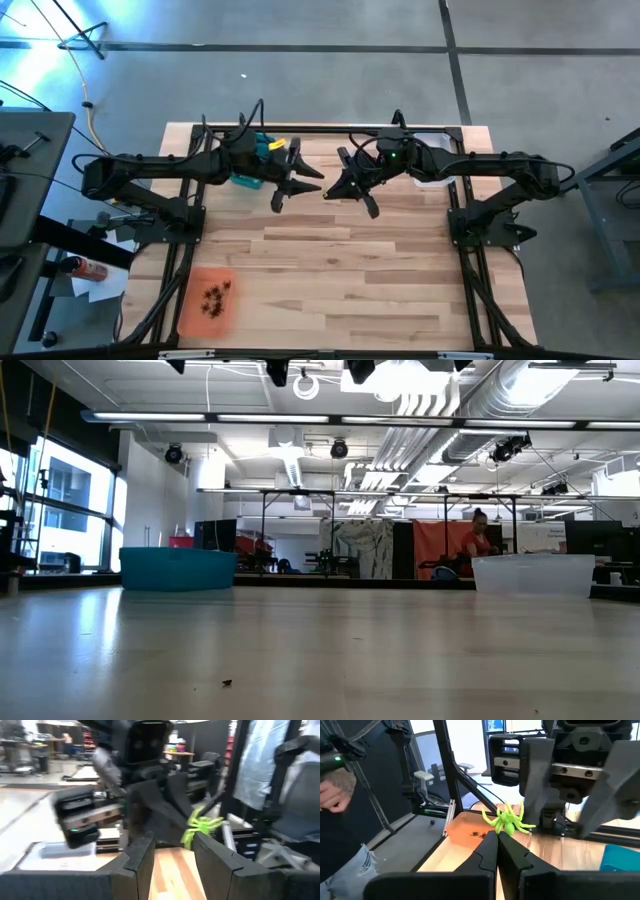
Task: Sort Halloween decoration
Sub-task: Put the green spider toy into the blue bin
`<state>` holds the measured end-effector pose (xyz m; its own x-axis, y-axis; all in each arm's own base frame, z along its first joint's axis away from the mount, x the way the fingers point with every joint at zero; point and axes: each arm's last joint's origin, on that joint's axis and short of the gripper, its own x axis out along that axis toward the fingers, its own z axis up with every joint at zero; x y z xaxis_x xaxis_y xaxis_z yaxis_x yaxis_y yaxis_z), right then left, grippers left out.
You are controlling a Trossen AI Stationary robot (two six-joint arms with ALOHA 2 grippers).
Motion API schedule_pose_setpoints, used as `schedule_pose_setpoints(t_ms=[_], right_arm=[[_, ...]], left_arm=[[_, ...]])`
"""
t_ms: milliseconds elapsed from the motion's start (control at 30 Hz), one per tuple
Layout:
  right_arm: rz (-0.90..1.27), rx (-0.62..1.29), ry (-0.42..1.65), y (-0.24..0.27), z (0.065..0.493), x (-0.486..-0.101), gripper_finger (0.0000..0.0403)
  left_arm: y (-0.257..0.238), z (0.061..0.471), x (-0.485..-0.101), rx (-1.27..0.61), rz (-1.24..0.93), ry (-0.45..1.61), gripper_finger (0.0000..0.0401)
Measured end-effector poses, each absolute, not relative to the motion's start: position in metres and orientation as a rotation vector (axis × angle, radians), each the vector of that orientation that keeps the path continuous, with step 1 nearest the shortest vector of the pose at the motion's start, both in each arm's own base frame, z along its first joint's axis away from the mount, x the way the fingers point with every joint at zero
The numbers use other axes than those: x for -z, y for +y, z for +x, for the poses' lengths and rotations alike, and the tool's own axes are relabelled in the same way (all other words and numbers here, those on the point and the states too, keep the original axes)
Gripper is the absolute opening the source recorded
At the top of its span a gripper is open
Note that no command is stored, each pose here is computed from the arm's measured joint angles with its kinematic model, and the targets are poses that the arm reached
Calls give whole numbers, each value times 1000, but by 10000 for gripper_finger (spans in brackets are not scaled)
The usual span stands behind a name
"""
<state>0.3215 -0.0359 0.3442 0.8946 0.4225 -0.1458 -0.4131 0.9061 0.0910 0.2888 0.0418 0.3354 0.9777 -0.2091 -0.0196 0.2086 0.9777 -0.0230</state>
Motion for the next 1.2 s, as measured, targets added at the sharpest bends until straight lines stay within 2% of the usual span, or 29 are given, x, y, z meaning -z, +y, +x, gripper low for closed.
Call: schedule_pose_setpoints(t_ms=[167, 900, 1033, 1200], right_arm=[[56, -434, 159, -36, 322, -345, 0], [51, -462, 149, -29, 322, -346, 0], [51, -462, 150, -29, 322, -346, 0], [52, -462, 151, -29, 322, -346, 0]], left_arm=[[37, 288, -335, 318, -65, 30, 122], [30, 301, -330, 394, -84, -6, 119], [32, 300, -332, 383, -78, -25, 94], [35, 300, -332, 375, -75, -30, 29]])
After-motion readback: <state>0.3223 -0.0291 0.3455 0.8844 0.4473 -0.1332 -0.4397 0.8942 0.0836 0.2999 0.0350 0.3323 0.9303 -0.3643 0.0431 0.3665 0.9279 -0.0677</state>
